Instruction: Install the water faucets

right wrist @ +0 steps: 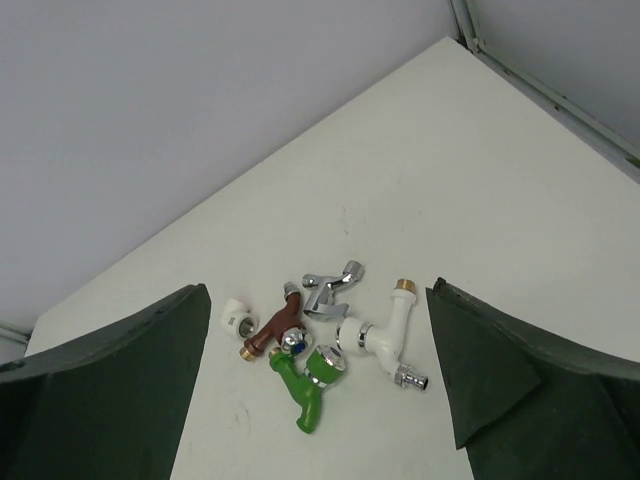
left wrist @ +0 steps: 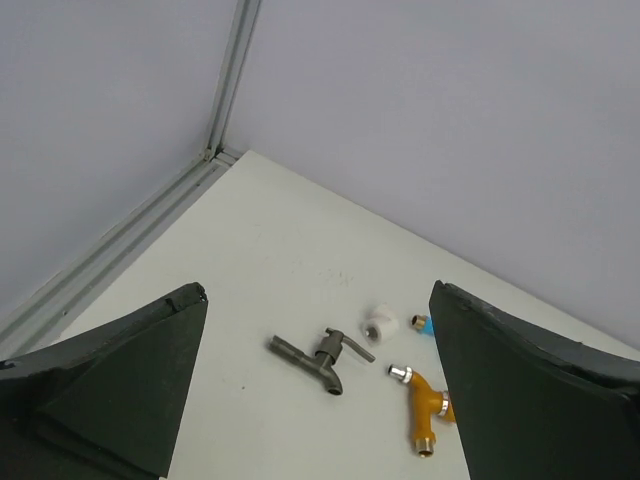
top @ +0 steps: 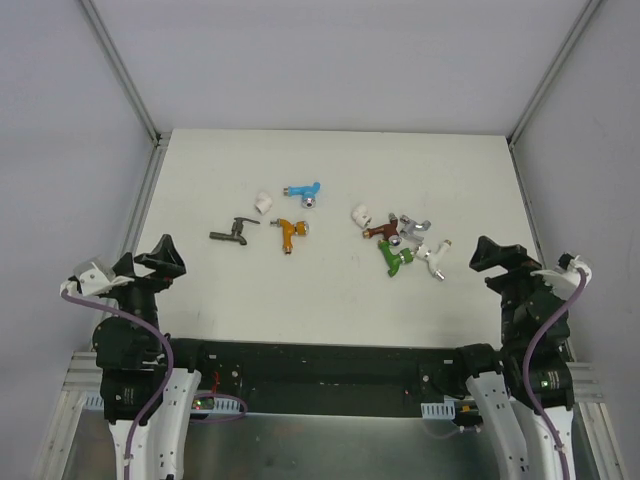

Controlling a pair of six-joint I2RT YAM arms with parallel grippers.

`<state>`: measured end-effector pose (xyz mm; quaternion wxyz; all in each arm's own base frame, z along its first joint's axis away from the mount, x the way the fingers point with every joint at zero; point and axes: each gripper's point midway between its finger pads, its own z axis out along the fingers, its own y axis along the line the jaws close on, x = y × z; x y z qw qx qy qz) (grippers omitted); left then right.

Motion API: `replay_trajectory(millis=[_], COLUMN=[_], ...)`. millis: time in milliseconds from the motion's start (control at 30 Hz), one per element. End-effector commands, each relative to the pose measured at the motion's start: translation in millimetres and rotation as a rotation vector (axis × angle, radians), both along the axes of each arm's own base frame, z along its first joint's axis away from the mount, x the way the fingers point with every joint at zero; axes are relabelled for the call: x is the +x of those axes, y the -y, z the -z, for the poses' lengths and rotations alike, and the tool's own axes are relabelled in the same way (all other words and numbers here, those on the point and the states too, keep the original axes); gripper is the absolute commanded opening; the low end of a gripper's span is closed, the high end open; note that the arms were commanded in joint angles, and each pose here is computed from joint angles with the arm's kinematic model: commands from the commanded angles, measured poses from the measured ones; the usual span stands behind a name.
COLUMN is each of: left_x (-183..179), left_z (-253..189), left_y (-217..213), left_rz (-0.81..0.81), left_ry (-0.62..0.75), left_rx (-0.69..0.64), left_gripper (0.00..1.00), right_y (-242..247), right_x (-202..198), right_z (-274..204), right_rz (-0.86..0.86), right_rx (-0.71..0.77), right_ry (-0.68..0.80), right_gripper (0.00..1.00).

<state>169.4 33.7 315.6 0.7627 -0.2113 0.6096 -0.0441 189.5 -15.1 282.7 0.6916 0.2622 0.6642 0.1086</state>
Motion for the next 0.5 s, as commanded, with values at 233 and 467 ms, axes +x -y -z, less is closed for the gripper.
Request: replay_trajectory(millis=[233, 467], left_x=[22.0, 45.4], left_z=[47.9, 104.8], left_y=[37.3, 73.1], left_rz=[0.173, 0.304], left_ry=[-0.28, -0.539], left_rx=[-0.188, -0.371], left_gripper=[0.99, 0.99], right_y=[-59.9, -93.3], right_x=[35.0, 64.2], right_z=[20.3, 54.4], right_rz=[-0.277, -0.394], right_rx=[0.075, 0.172], right_ry=[-0.244, -0.438], right_gripper=[0.99, 0.99])
